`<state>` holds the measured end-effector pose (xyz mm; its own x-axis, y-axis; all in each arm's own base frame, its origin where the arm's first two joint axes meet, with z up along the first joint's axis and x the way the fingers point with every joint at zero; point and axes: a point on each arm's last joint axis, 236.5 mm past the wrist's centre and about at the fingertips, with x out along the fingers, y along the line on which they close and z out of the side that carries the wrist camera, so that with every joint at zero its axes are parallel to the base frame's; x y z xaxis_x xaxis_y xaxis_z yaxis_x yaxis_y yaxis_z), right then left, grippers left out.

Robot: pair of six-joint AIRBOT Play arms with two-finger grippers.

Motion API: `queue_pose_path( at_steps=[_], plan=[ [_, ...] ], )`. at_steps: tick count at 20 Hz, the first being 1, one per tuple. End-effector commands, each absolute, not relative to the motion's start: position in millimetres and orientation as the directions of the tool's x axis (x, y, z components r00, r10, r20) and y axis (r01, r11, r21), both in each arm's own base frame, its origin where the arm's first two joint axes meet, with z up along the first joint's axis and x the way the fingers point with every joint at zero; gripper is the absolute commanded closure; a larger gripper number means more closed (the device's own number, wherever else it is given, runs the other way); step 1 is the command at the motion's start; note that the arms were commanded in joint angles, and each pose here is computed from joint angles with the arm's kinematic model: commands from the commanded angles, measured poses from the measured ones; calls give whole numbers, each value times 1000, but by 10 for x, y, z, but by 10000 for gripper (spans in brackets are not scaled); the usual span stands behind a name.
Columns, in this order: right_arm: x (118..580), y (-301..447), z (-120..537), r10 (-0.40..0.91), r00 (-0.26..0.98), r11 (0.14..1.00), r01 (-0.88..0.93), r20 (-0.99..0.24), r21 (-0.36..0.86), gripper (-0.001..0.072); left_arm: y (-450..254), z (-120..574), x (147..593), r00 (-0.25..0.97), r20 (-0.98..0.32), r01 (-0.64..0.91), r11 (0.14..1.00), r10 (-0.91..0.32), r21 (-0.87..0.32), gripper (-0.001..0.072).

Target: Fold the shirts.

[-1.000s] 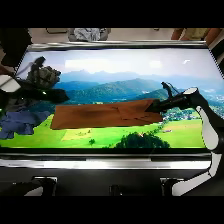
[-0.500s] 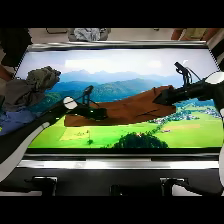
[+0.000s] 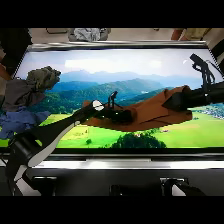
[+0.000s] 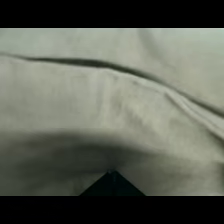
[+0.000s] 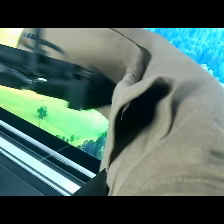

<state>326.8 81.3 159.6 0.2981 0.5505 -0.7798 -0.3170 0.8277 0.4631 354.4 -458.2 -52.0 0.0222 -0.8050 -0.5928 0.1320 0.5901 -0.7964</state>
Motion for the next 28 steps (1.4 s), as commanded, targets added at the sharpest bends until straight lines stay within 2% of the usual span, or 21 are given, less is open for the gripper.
queue_pose_path(
  at_steps=[1,4,6,9,12,15,19,21,22,23,24,26,28],
  plan=[
    [3186,759,1676,516,325,852,-290,-792,436,670,-4914,-499,3420,-12,-498,107,494,-867,-863,682],
    [3377,771,1620,532,347,845,-275,-772,459,671,-4581,-368,3622,5,-538,179,530,-843,-829,684],
    [3558,943,1638,595,362,804,-291,-718,519,672,-4040,-171,3872,60,-630,273,620,-774,-736,684],
    [3756,1513,1566,678,327,733,-360,-658,577,672,-3015,384,4269,219,-718,349,741,-660,-574,683],
    [3940,2211,1365,747,284,662,-399,-601,634,672,-2089,1222,4517,428,-665,313,791,-612,-526,682],
    [4071,2888,961,811,216,583,-375,-543,721,671,-1404,1952,4465,594,-586,279,824,-552,-494,682],
    [4069,3595,511,897,128,443,-274,-424,854,671,-1042,2566,4187,704,-504,281,848,-501,-450,682],
    [3999,3766,281,905,86,425,-222,-416,878,658,-1053,2736,4076,724,-475,300,848,-501,-437,682],
    [3991,3803,198,905,79,424,-204,-417,882,462,-1074,2771,4047,725,-469,308,847,-504,-434,682],
    [3994,3826,157,906,78,424,-206,-417,882,105,-1095,2780,4035,724,-468,313,845,-507,-433,682],
    [4014,3814,183,907,86,421,-246,-413,873,-4,-1106,2771,4037,721,-469,315,845,-509,-433,682],
    [4116,3626,322,909,111,417,-285,-402,863,-7,-1104,2725,4046,716,-477,310,845,-509,-437,682],
    [4310,3136,443,878,170,479,-322,-448,817,-6,-1092,2669,4050,712,-488,302,848,-504,-435,682]
  ],
)
